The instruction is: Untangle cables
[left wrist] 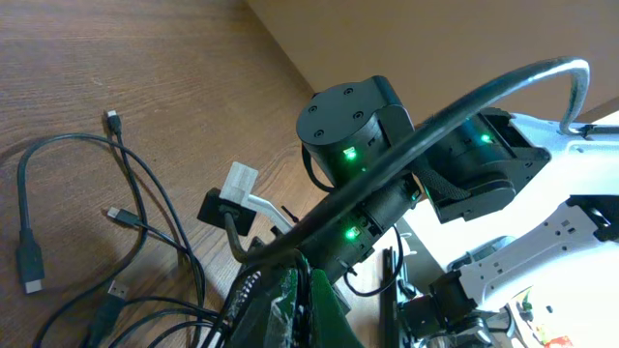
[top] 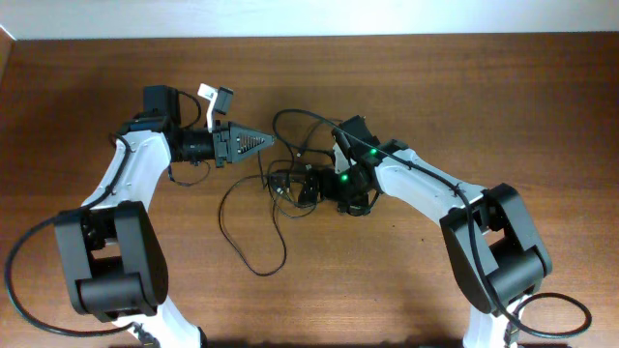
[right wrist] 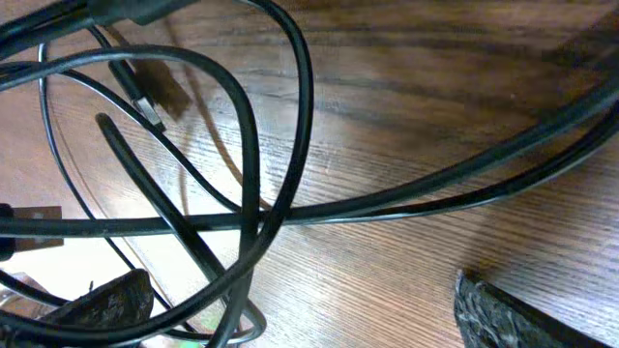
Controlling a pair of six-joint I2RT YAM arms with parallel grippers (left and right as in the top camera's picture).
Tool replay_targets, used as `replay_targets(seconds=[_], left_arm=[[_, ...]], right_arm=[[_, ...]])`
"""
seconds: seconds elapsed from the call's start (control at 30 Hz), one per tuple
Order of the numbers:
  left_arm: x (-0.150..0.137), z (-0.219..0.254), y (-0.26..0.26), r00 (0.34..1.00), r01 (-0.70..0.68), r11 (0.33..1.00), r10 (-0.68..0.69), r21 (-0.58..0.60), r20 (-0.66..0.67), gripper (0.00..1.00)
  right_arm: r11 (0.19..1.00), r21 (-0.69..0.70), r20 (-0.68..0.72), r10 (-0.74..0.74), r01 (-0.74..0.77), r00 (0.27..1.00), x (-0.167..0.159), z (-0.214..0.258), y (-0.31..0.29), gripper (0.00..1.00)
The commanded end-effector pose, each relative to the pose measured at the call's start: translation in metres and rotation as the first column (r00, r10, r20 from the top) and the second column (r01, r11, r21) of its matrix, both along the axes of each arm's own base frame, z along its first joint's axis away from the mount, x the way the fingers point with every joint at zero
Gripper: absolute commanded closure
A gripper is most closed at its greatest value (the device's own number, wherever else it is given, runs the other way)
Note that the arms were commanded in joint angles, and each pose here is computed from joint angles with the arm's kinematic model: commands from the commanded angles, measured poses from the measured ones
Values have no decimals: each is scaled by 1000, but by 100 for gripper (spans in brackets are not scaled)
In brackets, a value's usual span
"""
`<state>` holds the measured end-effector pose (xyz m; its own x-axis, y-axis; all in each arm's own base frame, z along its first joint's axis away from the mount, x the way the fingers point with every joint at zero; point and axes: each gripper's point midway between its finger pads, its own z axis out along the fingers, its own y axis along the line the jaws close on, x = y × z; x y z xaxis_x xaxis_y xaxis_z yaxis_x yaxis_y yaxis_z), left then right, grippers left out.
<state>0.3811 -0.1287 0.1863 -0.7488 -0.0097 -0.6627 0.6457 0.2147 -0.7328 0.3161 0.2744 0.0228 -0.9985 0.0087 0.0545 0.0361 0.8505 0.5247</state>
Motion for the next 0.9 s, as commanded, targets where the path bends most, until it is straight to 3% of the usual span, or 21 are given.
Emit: replay_targets(seconds=[0.0,0.13,0.23,0.37,0.43,0.67,0.87], left_arm=[[0,-1,0,1000,5,1000,-5,-12,12,100],[0,-1,0,1000,5,1000,-5,-12,12,100],[0,-1,0,1000,5,1000,-5,-12,13,100],[0,-1,0,1000,5,1000,-5,-12,12,100],[0,-1,0,1000,5,1000,-5,-12,12,100],[0,-1,0,1000,5,1000,-5,-12,13,100],[0,-1,0,1000,5,1000,-5,-12,12,100]], right_arm=[[1000,0,-2,18,-18,1000,0,-2,-2,0],[986,158,-65,-37,47,997,16,15,-14,0],[945,324,-23,-34,40,999,36,38,-8,3],[961,272,109,-84,52,991,65,34,-15,3],[977,178,133,-141,116,981,74,22,-27,3],[997,79,25,11,-13,1000,13,5,1,4],[996,69,2,64,-64,998,-5,3,10,4]])
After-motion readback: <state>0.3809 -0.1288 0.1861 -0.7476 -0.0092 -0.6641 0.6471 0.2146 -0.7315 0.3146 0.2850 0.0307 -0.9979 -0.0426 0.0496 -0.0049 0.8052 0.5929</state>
